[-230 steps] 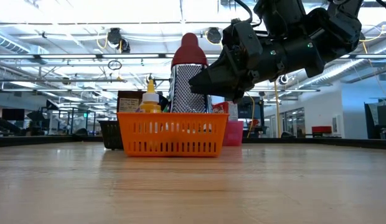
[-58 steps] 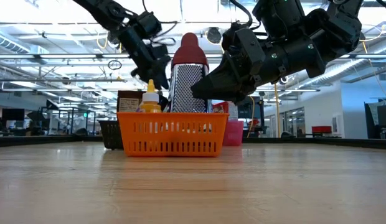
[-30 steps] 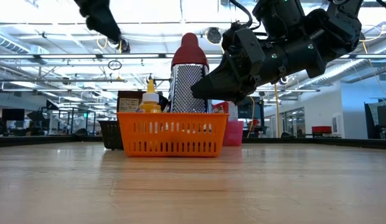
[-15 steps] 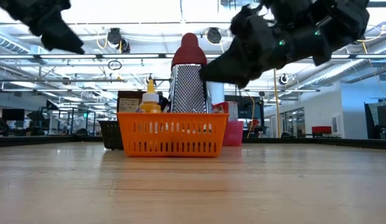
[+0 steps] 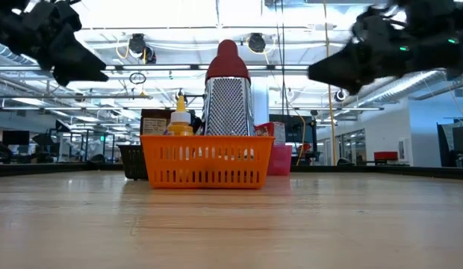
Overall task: Pick & Place Kitchen Items
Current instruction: Return to Home Position
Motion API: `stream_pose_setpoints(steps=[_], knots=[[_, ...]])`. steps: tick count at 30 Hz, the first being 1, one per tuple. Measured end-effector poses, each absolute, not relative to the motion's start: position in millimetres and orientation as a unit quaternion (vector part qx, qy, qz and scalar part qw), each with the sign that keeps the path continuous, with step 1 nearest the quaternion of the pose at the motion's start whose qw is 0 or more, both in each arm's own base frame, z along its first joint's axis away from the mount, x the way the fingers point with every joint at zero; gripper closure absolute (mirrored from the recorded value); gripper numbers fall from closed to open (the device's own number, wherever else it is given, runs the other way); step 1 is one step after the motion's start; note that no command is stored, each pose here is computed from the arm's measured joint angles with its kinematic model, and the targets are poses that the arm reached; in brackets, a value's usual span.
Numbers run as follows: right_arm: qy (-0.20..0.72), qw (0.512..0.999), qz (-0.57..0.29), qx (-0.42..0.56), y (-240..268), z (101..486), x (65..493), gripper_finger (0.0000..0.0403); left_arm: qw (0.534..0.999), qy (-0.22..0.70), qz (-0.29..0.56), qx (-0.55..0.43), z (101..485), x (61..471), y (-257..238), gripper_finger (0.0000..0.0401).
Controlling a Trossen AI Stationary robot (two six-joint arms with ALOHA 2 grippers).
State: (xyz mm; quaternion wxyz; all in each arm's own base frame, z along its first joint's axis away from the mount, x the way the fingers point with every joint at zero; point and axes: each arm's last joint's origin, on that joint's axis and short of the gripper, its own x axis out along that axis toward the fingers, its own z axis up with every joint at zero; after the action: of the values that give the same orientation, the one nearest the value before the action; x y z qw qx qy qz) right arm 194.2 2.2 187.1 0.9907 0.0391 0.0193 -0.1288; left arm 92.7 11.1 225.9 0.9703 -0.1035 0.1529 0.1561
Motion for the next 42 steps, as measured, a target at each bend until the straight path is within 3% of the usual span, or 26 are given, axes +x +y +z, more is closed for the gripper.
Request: stream_pose_setpoints(steps=[6,12,16,42], knots=[[-0.031,0.991,-0.121,0.046,-2.0,173.9,154.7,0.0289,0.981,0.074,0.17,-0.051,209.0,104.9,11.7,0.0185],[-0.088,0.984,-0.145,0.052,-11.2,181.9,137.5,0.0297,0.981,0.086,0.17,-0.022,175.3,109.6,11.9,0.0185],[-0.07,0.992,-0.102,0.036,-11.7,180.2,135.1,0.0303,0.981,0.088,0.169,-0.031,151.5,110.5,11.8,0.0185],[-0.056,0.992,-0.109,0.022,-13.0,178.0,133.8,0.0303,0.986,0.09,0.142,-0.017,151.6,112.8,10.3,0.0185]])
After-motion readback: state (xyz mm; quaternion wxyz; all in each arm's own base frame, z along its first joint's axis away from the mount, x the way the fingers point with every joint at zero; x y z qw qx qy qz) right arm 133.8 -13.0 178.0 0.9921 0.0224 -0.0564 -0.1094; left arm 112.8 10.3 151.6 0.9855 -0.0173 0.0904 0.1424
